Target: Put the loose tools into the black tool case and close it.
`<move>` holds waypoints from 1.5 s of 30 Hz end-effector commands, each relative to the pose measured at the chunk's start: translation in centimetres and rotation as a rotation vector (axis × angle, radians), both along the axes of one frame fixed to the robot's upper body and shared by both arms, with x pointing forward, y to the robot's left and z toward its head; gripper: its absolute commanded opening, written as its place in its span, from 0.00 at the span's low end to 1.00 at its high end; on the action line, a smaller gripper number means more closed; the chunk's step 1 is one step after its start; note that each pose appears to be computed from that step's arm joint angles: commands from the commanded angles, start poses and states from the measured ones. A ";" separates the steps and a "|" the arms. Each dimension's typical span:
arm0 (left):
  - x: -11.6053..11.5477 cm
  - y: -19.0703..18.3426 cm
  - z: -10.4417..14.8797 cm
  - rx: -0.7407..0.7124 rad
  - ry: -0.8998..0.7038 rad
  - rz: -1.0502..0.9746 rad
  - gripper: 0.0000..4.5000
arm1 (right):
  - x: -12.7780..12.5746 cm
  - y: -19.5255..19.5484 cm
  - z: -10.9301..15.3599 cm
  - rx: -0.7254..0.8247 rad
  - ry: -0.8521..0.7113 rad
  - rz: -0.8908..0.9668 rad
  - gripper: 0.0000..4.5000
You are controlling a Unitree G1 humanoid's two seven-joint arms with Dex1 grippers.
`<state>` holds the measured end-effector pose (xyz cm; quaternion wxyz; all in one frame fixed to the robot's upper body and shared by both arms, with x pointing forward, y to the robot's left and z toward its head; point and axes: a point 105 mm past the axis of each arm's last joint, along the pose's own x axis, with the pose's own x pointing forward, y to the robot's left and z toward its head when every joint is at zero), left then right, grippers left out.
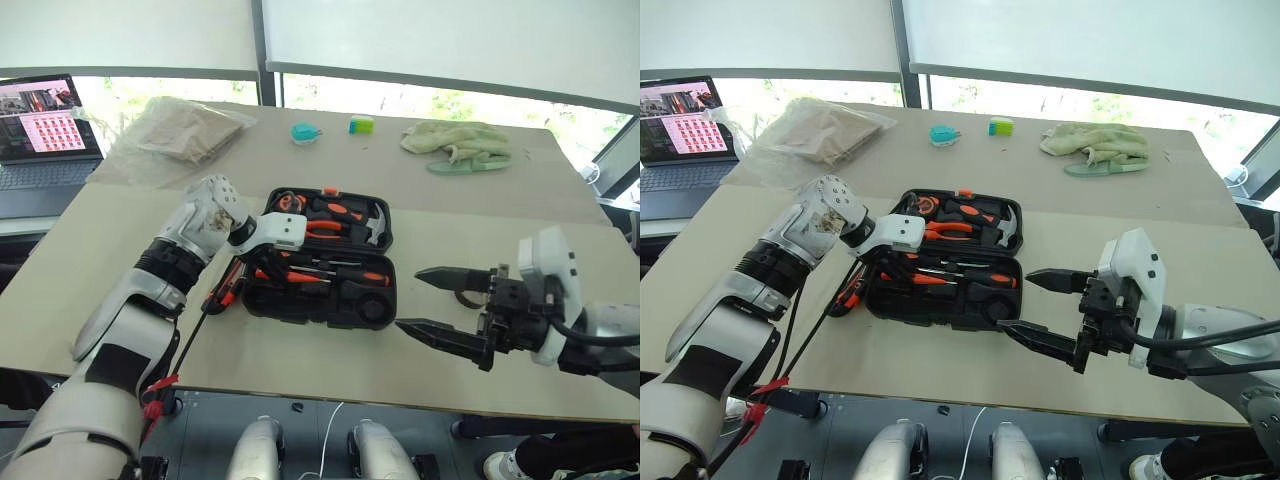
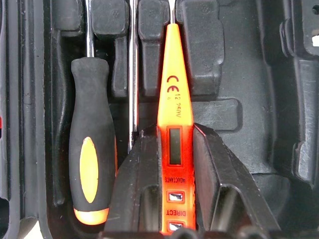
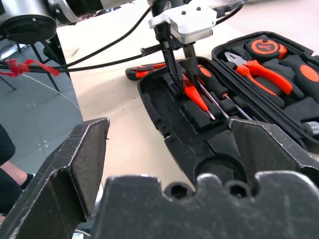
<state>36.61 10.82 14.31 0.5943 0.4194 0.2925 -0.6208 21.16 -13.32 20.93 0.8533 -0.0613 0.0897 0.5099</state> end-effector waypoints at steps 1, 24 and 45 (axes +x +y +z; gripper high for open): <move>-0.9 -0.1 3.2 -0.163 0.032 0.005 0.58 | -0.1 0.3 0.4 0.021 -0.020 0.002 1.00; 0.3 0.5 1.4 -0.652 0.068 0.216 0.01 | 0.1 -0.7 -0.6 -0.034 -0.035 -0.098 1.00; -0.3 2.5 -3.9 -0.480 -0.072 0.211 0.01 | 1.0 -0.7 -1.1 -0.027 -0.024 -0.117 1.00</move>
